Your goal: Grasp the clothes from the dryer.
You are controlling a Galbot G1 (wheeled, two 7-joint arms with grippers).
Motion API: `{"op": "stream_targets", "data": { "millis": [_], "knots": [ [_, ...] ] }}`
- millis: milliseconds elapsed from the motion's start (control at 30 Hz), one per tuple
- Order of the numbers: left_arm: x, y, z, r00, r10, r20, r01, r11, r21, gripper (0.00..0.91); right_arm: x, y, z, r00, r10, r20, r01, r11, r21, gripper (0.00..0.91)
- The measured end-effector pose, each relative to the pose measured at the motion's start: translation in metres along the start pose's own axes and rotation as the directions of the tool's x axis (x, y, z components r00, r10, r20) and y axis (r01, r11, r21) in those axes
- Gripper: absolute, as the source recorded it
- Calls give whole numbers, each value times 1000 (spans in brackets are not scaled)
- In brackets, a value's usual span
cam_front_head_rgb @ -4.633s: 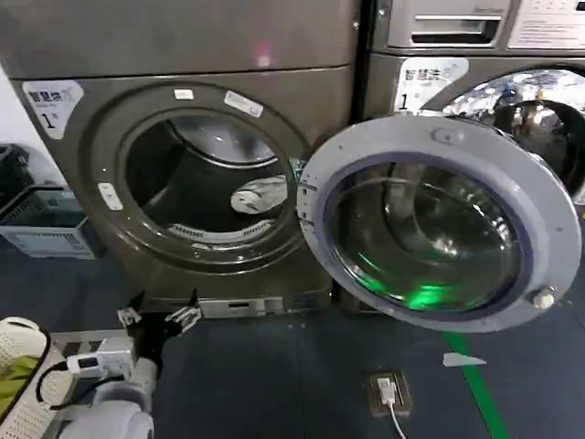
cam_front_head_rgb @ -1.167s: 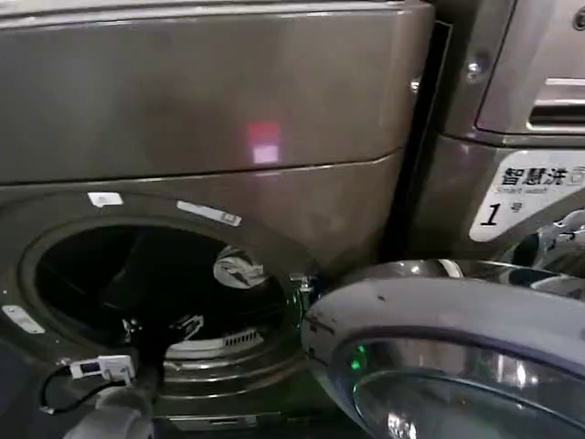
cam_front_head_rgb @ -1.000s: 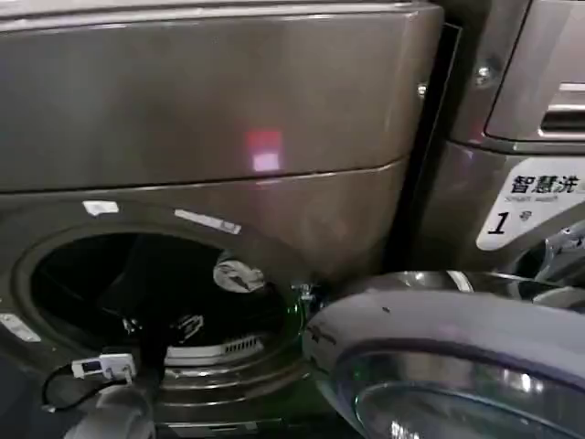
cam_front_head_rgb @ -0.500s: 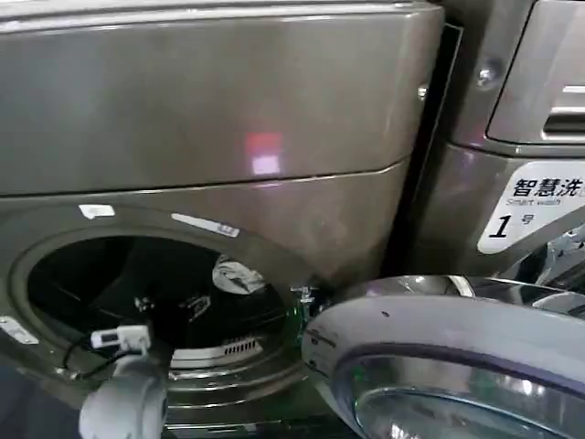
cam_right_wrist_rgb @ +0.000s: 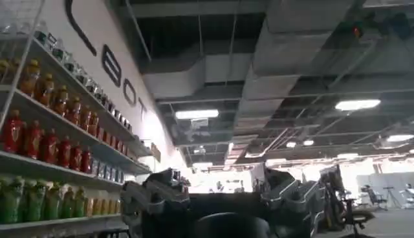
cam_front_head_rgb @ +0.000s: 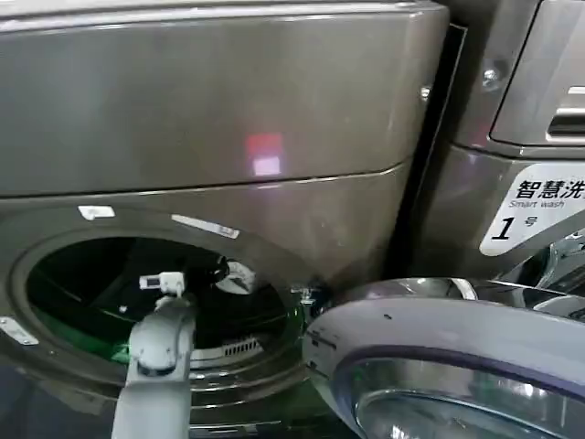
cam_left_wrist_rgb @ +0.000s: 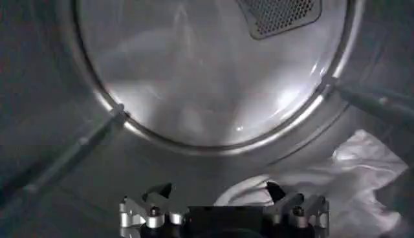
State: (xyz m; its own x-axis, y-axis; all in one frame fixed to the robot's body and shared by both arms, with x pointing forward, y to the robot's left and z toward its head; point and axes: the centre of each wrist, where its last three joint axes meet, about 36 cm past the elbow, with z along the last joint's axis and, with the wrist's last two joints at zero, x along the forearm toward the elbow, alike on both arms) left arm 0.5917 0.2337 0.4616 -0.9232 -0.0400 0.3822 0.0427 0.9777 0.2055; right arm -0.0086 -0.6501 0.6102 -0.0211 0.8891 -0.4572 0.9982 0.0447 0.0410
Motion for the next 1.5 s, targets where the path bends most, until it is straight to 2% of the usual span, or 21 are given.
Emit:
{"op": "stream_targets", "data": {
  "millis": [167,267,433,600,767,1067,1300,1500],
  "knots": [
    [-25,6,-12,999,39,-17,-42,980,-197,907,0,1,0,1000,-4,-1,4,1000,4,907],
    [-38,10,-17,995,100,-22,-101,931,-352,907,0,0,0,1000,-4,-2,4,1000,8,907],
    [-55,15,-30,975,214,-56,-207,792,-575,907,2,0,4,1000,-7,-7,7,1000,12,907],
    [-66,27,-47,940,320,-121,-309,643,-701,907,3,5,5,1000,-15,-7,15,1000,14,907],
    [-76,40,-60,893,400,-206,-404,512,-758,907,5,7,7,1000,-17,-9,17,1000,14,907],
    [-88,59,-80,794,483,-368,-556,334,-761,907,7,7,11,1000,-16,-15,17,1000,21,907],
    [-96,71,-88,737,492,-463,-627,244,-740,907,9,10,15,1000,-19,-17,19,999,29,907],
    [-101,79,-90,720,489,-493,-651,227,-725,907,11,12,20,999,-21,-24,22,999,31,907]
  ]
}}
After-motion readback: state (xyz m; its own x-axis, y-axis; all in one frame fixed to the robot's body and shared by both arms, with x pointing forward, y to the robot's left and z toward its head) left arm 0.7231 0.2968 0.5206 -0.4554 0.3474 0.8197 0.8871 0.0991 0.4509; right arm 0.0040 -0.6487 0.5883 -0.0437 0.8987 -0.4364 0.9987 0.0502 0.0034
